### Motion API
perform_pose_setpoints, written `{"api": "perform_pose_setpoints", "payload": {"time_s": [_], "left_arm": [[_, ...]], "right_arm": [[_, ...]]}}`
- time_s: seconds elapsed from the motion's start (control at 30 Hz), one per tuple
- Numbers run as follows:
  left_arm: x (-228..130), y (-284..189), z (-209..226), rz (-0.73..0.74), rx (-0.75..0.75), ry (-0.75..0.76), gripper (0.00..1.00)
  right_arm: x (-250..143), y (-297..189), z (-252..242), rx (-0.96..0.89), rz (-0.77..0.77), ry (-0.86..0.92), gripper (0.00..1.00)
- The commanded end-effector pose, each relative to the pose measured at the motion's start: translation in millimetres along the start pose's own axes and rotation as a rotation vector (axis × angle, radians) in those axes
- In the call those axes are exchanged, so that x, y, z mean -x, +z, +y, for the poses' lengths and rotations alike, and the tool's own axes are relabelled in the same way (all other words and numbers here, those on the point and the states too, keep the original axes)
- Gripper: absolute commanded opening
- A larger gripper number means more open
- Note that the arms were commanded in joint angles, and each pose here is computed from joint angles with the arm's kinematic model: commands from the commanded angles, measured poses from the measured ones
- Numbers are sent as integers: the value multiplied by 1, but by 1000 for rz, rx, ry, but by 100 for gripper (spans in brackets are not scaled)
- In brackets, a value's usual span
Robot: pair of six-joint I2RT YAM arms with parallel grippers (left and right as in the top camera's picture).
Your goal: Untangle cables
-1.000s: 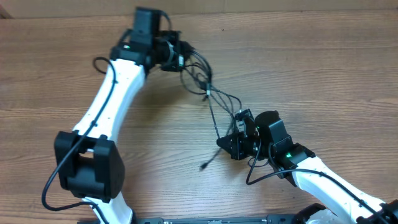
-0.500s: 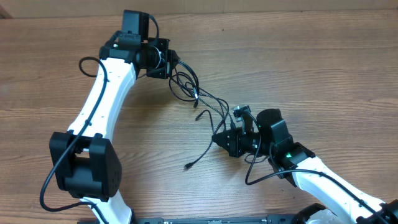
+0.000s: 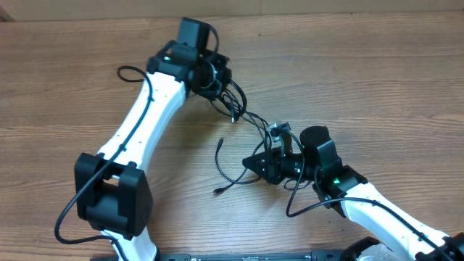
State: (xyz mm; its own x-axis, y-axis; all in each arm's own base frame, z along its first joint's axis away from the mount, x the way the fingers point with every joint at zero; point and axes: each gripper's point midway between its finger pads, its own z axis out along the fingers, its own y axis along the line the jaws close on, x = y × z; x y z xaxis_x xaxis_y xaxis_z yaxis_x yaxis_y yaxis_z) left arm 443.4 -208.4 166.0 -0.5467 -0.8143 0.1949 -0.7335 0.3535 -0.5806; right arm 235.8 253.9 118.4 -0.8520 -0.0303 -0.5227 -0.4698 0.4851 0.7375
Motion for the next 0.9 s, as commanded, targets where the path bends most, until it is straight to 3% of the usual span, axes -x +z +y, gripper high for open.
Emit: {"api": "perform_pose_setpoints", "payload": {"time_s": [0.0, 0.17, 0.2, 0.23, 0.3, 0.4, 0.5, 0.6, 0.87], "left_arm": [[-5, -18, -18, -55, -52, 113, 10], [-8, -17, -17, -54, -40, 264, 15], [-8, -17, -15, -52, -32, 277, 16], [-10, -17, -12, -49, -20, 277, 17], [-11, -16, -5, -42, 7, 273, 21], [-13, -16, 4, -32, 42, 293, 37], [-14, -16, 12, -25, 78, 365, 65], [-11, -16, 16, -39, 98, 390, 80], [12, -18, 31, -148, 196, 488, 84]], "right_arm": [[-4, 1, 2, 14, 15, -8, 30], [4, 1, 5, 23, -15, -34, 49], [6, 1, 7, 27, -23, -42, 62], [8, 0, 8, 31, -30, -50, 68], [12, 0, 11, 40, -46, -67, 72], [16, 0, 13, 49, -63, -83, 79], [15, 0, 11, 38, -61, -77, 88], [16, 0, 3, 0, -69, -63, 99], [16, -3, -33, -191, -100, -7, 100]]}}
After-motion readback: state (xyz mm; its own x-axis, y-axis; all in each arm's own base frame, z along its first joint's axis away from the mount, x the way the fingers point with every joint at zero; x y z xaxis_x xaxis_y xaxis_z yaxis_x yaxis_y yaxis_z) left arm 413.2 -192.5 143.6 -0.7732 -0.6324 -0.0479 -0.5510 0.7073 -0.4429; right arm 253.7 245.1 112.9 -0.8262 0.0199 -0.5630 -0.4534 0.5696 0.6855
